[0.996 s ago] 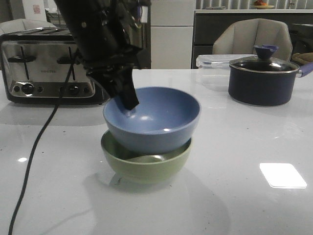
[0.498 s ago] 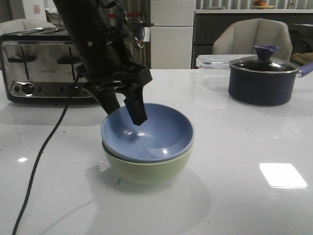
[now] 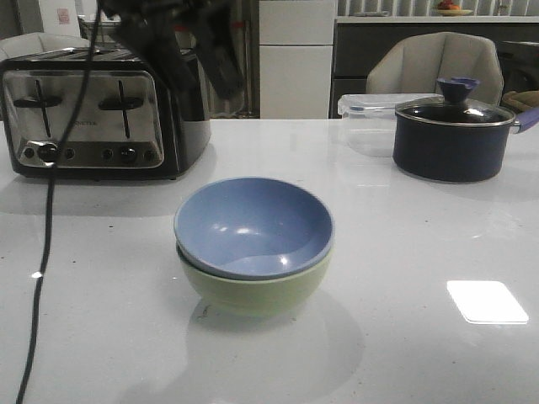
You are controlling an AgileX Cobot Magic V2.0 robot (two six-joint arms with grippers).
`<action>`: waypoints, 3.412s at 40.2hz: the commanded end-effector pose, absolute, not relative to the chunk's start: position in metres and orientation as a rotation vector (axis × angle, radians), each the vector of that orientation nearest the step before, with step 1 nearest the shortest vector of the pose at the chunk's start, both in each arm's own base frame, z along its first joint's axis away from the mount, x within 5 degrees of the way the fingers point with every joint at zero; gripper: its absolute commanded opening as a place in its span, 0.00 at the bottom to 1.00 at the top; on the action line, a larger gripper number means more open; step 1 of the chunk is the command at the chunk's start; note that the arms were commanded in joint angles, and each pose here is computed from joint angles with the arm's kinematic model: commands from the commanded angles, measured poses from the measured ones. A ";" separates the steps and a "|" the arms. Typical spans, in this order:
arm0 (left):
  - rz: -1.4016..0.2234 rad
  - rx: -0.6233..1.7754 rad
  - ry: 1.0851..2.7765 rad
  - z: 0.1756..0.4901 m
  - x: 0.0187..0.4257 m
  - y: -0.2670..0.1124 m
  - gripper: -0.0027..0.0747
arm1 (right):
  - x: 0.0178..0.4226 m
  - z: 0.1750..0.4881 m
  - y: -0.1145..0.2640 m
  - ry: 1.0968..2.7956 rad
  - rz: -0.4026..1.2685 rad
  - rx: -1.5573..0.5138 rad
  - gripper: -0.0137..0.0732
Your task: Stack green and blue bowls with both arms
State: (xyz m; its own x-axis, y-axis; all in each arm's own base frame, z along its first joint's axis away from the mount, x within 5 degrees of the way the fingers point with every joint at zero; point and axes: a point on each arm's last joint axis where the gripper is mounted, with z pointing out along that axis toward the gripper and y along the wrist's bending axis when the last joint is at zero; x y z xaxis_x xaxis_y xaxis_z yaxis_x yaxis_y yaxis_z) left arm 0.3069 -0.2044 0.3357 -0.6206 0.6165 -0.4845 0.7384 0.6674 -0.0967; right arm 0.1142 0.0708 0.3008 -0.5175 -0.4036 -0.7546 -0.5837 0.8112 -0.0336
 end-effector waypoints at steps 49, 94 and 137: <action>-0.352 0.569 2.125 0.338 0.097 -0.061 0.60 | 0.117 0.314 0.073 2.092 0.301 -0.697 0.61; -0.373 0.546 2.058 0.344 0.099 -0.063 0.16 | 0.116 0.315 0.075 2.105 0.362 -0.669 0.20; -0.027 -0.059 1.409 0.216 0.054 0.001 0.16 | 0.116 0.315 0.075 2.105 0.362 -0.669 0.20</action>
State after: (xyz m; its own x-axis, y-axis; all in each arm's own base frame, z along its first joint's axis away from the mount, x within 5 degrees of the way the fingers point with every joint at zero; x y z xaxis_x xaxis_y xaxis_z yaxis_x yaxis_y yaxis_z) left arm 0.0563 0.0009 0.2041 0.0045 -0.0464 -0.9989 -0.0178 0.9988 -0.0465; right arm 0.1128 0.0734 0.3012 -0.5365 -0.3698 -0.7586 -0.5837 0.8118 0.0171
